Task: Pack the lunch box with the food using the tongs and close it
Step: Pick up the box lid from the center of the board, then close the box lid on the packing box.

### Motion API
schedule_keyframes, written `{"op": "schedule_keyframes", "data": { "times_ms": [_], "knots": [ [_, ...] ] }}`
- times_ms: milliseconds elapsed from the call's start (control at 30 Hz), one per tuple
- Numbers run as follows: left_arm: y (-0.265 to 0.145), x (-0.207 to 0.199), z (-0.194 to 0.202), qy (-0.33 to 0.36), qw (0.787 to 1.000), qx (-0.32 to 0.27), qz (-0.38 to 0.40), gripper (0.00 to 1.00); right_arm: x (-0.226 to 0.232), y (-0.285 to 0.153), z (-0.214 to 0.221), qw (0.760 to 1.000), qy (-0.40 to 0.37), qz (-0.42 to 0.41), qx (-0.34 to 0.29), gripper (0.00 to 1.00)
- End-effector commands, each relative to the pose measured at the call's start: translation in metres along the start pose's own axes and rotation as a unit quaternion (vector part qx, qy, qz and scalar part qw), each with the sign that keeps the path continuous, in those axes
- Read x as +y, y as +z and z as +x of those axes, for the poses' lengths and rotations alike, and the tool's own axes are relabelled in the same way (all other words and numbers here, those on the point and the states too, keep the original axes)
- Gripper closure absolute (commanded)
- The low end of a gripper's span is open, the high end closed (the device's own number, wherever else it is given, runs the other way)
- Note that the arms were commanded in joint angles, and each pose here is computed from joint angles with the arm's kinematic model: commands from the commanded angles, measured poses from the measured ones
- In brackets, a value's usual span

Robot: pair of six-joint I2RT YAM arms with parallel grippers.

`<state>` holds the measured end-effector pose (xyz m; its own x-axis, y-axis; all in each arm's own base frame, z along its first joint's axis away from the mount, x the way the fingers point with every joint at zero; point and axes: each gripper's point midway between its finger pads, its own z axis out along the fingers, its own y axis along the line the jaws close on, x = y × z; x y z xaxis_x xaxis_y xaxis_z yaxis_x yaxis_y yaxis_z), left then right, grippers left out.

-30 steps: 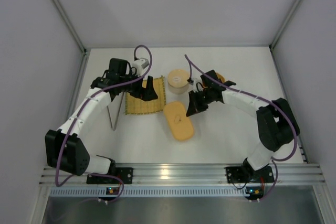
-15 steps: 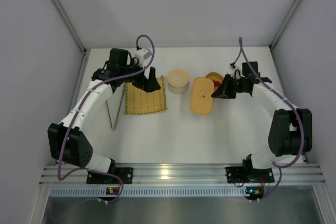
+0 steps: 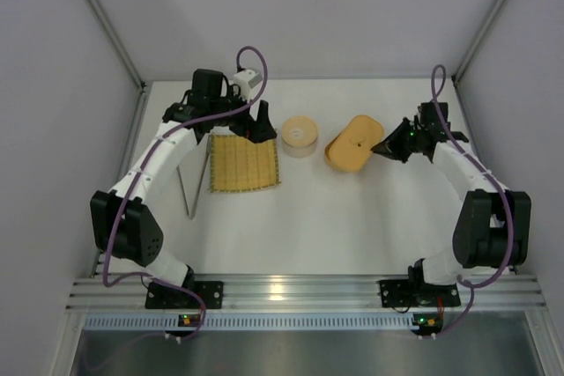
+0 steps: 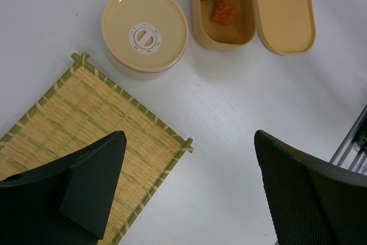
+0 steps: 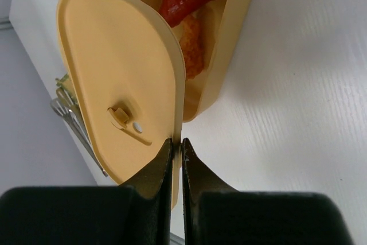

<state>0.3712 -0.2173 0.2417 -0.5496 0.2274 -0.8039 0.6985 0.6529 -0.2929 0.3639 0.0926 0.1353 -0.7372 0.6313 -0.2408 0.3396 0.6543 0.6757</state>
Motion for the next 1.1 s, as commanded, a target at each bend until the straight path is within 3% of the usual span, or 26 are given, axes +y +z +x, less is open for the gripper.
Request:
{"op": "schedule_keyframes", "data": {
  "times_ms": [0, 367, 1067],
  "knots": [
    [0.0, -0.002, -0.024, 0.019, 0.999, -0.038, 0.002, 0.02, 0.011, 0.0, -0.038, 0.996, 0.054, 0.001, -0.064, 1.0],
    [0.0, 0.0, -0.015, 0.014, 0.999, -0.036, -0.002, 0.02, 0.002, 0.02, -0.053, 0.99, 0.103, 0.012, -0.092, 1.0],
    [0.005, -0.002, 0.003, -0.005, 1.0, -0.021, 0.008, 0.02, 0.012, 0.057, -0.053, 0.994, 0.068, 0.012, -0.088, 1.0]
  ]
}}
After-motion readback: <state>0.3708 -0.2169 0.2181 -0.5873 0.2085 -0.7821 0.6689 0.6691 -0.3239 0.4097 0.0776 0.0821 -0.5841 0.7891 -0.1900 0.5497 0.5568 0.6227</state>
